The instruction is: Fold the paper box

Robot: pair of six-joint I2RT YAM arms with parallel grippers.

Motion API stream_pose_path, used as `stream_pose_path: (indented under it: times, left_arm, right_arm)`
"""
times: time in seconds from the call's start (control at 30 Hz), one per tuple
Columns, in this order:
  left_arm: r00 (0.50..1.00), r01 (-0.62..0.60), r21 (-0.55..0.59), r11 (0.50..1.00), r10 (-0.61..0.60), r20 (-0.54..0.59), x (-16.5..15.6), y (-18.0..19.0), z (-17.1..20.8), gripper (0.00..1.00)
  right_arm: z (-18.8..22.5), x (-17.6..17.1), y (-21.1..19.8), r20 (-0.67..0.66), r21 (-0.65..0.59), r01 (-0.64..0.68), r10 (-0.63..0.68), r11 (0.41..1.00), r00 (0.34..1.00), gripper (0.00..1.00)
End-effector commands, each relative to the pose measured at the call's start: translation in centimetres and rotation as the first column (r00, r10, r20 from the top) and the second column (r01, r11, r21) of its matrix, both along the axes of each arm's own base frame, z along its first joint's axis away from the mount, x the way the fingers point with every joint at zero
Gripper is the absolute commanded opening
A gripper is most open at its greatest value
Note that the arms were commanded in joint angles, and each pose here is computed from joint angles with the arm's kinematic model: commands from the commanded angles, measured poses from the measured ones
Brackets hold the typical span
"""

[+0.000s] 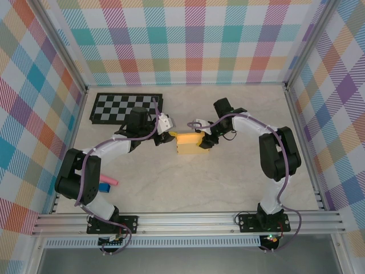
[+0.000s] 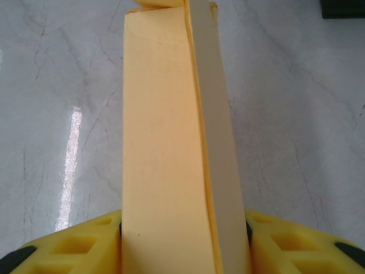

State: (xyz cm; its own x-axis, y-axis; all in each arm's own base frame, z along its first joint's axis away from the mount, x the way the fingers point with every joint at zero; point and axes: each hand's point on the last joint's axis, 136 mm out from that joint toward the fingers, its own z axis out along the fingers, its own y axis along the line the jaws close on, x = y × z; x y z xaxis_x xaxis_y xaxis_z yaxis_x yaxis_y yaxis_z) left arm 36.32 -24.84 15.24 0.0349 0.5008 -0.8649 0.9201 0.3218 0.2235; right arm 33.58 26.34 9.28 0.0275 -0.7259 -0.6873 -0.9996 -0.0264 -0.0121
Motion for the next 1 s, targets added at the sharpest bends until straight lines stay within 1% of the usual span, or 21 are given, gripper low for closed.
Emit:
stream_pose_path:
  times: [0.0,0.3,0.37,0.63,0.97]
  left_arm:
    - [0.994,0.026,0.032,0.999,-0.023,-0.106,-2.1,0.7,-2.6,0.38]
    - [0.988,0.021,0.019,1.000,-0.018,-0.152,-2.9,2.2,-2.9,0.41]
    - [0.988,0.025,0.007,1.000,-0.024,-0.150,-2.9,2.0,-2.9,0.41]
    - [0.992,-0.013,-0.030,0.999,0.009,-0.128,-0.8,1.1,-2.7,0.42]
    - [0.992,0.013,-0.058,0.998,-0.020,-0.122,-1.0,0.3,-1.6,0.43]
  right_arm:
    - [-1.8,-1.0,0.1,-0.070,-0.015,-0.018,0.017,1.000,0.997,0.48]
    - [-2.1,-1.1,-0.1,-0.075,-0.022,-0.016,0.014,1.000,0.997,0.48]
    - [-2.1,-1.1,-0.1,-0.076,-0.020,-0.015,0.013,1.000,0.997,0.48]
    - [-2.0,-1.1,0.0,-0.081,-0.019,-0.015,0.013,1.000,0.997,0.48]
    - [-2.3,-1.3,-0.1,-0.086,-0.023,-0.015,0.013,1.000,0.996,0.48]
